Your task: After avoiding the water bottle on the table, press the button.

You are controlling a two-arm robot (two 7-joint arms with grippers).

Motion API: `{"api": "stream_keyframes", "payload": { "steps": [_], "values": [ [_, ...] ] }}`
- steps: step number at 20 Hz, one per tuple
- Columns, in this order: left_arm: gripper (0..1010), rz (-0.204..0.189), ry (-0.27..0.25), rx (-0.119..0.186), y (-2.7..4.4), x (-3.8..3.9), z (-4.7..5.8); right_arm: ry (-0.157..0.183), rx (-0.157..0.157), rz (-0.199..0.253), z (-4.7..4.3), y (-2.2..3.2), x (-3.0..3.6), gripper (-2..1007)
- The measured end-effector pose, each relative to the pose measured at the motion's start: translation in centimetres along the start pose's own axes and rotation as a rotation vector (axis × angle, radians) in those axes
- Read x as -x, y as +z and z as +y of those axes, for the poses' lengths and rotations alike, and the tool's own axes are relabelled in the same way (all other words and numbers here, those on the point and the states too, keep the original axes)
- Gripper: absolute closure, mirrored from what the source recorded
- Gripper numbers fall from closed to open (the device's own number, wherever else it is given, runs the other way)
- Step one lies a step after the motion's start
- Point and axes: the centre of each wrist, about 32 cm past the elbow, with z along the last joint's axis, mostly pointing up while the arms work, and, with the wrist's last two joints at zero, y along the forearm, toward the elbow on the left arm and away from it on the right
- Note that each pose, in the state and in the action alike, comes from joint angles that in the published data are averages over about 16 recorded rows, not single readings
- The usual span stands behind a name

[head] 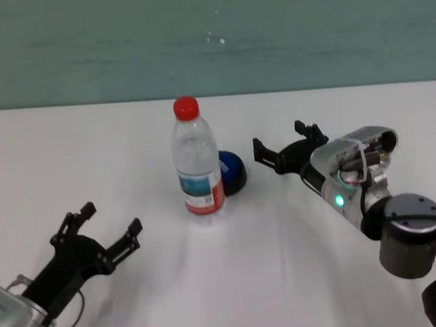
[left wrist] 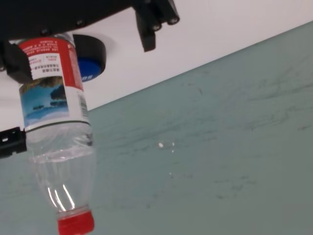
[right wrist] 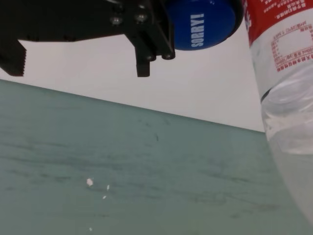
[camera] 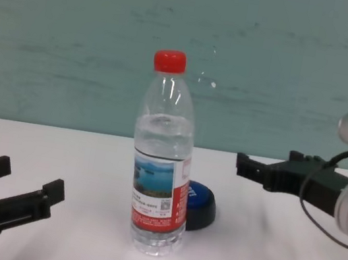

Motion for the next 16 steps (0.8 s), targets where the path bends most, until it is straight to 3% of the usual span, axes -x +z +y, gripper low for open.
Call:
{"api": "stream_keyframes", "payload": {
  "steps": [6,16],
  "values": [
    [0,0.0,0.0,0.0,0.0,0.0,0.0,-0.029,-0.017,-0.015,-2.03,-0.16,1.44,1],
    [0,0.0,0.0,0.0,0.0,0.0,0.0,-0.079,-0.039,-0.025,-4.98,-0.9,3.91,1]
  ]
}}
